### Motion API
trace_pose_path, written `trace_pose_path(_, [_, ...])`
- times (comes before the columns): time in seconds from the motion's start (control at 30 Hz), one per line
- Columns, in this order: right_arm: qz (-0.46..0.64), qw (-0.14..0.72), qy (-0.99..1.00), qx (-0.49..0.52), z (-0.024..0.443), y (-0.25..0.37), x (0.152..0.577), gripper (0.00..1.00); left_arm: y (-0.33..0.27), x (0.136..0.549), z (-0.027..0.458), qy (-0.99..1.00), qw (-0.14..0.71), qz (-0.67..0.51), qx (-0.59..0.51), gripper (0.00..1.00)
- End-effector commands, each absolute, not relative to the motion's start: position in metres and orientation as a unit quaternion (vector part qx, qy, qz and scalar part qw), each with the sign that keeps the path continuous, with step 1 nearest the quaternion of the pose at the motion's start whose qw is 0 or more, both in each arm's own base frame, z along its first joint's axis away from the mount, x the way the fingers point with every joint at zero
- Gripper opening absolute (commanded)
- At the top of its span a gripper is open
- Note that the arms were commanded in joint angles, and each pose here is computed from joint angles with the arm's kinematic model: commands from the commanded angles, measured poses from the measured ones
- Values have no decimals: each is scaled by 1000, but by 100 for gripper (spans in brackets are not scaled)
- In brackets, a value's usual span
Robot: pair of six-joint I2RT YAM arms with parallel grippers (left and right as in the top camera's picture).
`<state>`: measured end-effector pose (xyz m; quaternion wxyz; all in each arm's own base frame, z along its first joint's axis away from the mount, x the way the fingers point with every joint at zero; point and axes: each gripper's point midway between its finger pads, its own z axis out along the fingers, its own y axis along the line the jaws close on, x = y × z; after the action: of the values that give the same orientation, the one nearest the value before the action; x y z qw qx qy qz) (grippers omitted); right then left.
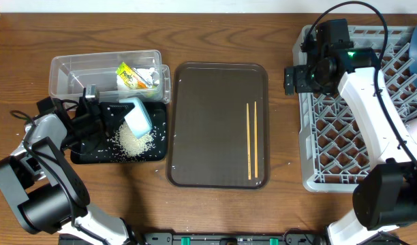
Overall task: Sort waste into correct bins and load items into the dishwasher rack
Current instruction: 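Tip the rice bowl over the black tray to dump the rice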
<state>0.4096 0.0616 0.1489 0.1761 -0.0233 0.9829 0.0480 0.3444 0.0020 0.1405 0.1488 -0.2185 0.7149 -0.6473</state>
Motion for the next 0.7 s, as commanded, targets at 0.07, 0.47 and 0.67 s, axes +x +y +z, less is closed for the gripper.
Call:
trace_pose_path(0.07, [51,185,981,-23,157,64,408,96,5,344,154,695,167,-667,-208,6])
trace_pose_path(0.47, [51,186,981,-23,157,64,408,96,11,343,138,719,147,-636,-240,6])
trace_pose_path(0.67, [51,185,981,-23,157,64,408,96,6,340,132,738,146,-619,-226,6])
